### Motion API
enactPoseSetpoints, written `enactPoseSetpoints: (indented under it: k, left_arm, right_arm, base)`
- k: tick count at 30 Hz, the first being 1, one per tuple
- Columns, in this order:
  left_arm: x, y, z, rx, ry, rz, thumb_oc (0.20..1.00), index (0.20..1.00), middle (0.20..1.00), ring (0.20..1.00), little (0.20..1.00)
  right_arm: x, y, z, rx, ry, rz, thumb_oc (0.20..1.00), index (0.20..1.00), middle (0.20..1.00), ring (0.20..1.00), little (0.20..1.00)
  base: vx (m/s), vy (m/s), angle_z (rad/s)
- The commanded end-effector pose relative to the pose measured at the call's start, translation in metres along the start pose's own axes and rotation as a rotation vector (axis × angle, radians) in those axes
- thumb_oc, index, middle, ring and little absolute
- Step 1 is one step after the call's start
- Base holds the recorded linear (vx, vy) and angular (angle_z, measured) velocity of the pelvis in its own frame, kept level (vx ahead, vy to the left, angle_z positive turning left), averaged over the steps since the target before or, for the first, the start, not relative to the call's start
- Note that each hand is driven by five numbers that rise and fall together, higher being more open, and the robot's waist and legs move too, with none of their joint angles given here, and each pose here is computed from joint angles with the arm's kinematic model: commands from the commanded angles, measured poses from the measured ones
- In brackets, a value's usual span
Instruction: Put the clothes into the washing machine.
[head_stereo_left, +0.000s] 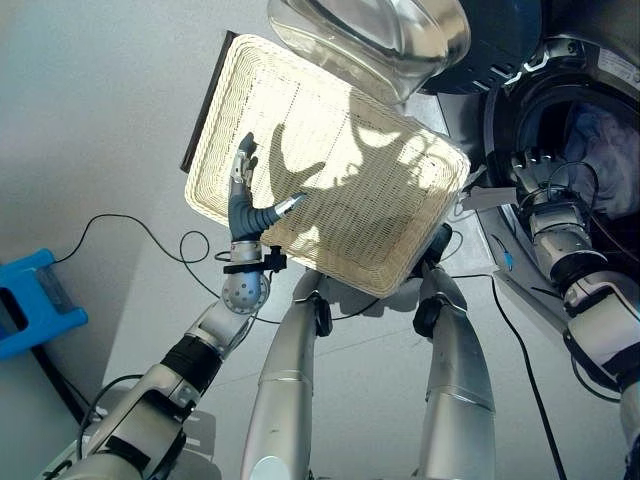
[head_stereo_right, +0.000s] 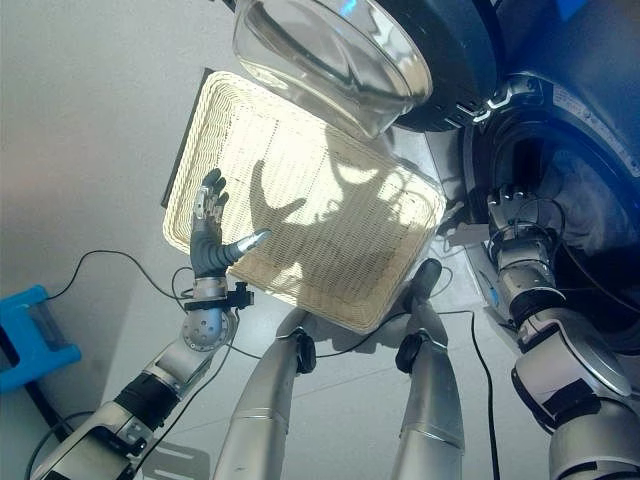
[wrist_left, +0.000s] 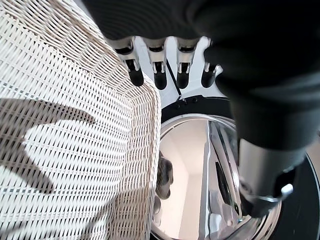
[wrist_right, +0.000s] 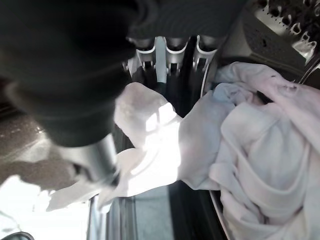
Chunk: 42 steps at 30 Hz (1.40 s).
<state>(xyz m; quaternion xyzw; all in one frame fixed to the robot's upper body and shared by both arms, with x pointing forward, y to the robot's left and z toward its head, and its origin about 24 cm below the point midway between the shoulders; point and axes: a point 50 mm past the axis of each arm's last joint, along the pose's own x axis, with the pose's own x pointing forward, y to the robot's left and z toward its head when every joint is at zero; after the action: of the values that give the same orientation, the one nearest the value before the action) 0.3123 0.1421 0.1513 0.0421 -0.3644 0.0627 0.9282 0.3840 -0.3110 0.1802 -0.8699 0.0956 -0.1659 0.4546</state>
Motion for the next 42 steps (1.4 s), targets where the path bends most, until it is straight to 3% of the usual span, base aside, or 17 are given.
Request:
enactPoseSetpoints:
  k: [1, 13, 23, 27, 37, 42]
  left_arm:
    - [-0.001, -0.007, 0.023, -0.087, -0.115, 0.01, 1.0, 1.0, 1.0, 1.0, 1.0]
    - [-0.001, -0.003, 0.021, -0.083, -0.115, 0.004, 1.0, 1.0, 1.0, 1.0, 1.0]
    - [-0.001, 0.0, 0.016, -0.087, -0.088, -0.005, 1.0, 1.0, 1.0, 1.0, 1.0]
    - [-0.006, 0.002, 0.01, -0.08, -0.057, -0.003, 1.0, 1.0, 1.0, 1.0, 1.0]
    - [-0.009, 0.008, 0.005, -0.078, -0.021, -0.005, 1.0, 1.0, 1.0, 1.0, 1.0]
    - [-0.011, 0.012, 0.003, -0.077, -0.001, 0.008, 1.0, 1.0, 1.0, 1.0, 1.0]
  right_arm:
    - [-0.017, 0.052, -0.029, -0.101, 0.053, 0.31, 0.2, 0.2, 0.2, 0.2, 0.2]
    - [-0.017, 0.05, -0.028, -0.077, 0.037, 0.22, 0.2, 0.2, 0.2, 0.2, 0.2]
    - [-0.024, 0.062, -0.031, 0.126, 0.101, 0.203, 0.2, 0.2, 0.2, 0.2, 0.2]
    - [-0.035, 0.08, -0.033, 0.39, 0.242, 0.239, 0.2, 0.2, 0.2, 0.2, 0.2]
    - [-0.053, 0.106, -0.046, 0.525, 0.407, 0.293, 0.2, 0.2, 0.2, 0.2, 0.2]
    - [-0.066, 0.122, -0.053, 0.861, 0.618, 0.298, 0.2, 0.2, 0.2, 0.2, 0.2]
  base:
    - [0.0, 0.0, 0.0]
    - [0.0, 0.0, 0.0]
    - [0.0, 0.002, -0.01]
    - [0.02, 0.002, -0.01]
    - [0.02, 0.002, -0.02]
    - [0.01, 0.004, 0.0]
